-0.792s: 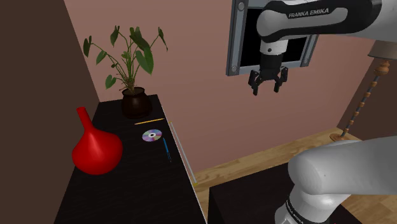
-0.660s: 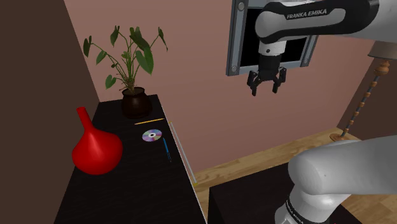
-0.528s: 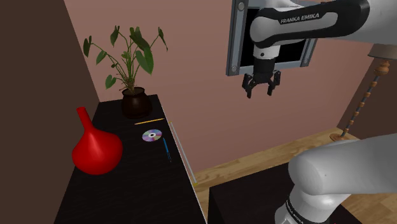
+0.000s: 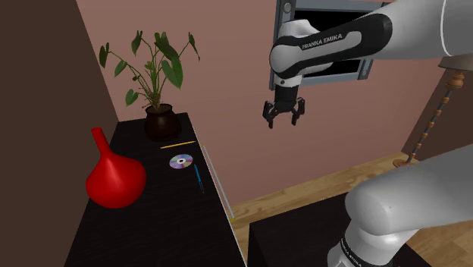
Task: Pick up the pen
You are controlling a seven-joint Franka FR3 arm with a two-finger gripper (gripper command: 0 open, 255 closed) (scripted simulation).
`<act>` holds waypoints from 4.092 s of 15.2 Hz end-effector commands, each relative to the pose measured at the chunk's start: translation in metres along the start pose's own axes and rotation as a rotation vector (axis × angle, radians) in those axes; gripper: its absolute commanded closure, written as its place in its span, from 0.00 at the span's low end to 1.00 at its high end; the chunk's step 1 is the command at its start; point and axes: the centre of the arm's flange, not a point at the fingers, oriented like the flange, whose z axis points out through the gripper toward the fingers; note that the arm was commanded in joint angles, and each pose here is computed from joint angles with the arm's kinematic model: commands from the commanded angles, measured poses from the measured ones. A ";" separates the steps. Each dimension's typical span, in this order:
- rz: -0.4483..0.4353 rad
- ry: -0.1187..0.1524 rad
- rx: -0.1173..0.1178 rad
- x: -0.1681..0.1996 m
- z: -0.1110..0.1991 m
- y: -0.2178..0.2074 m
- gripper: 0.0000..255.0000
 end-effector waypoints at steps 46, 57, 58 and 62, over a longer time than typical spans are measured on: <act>-0.155 0.068 0.123 0.074 0.212 -0.328 1.00; -0.155 0.068 0.123 0.075 0.165 -0.327 1.00; -0.155 0.068 0.123 0.075 0.160 -0.327 1.00; -0.155 0.068 0.123 0.076 0.139 -0.326 1.00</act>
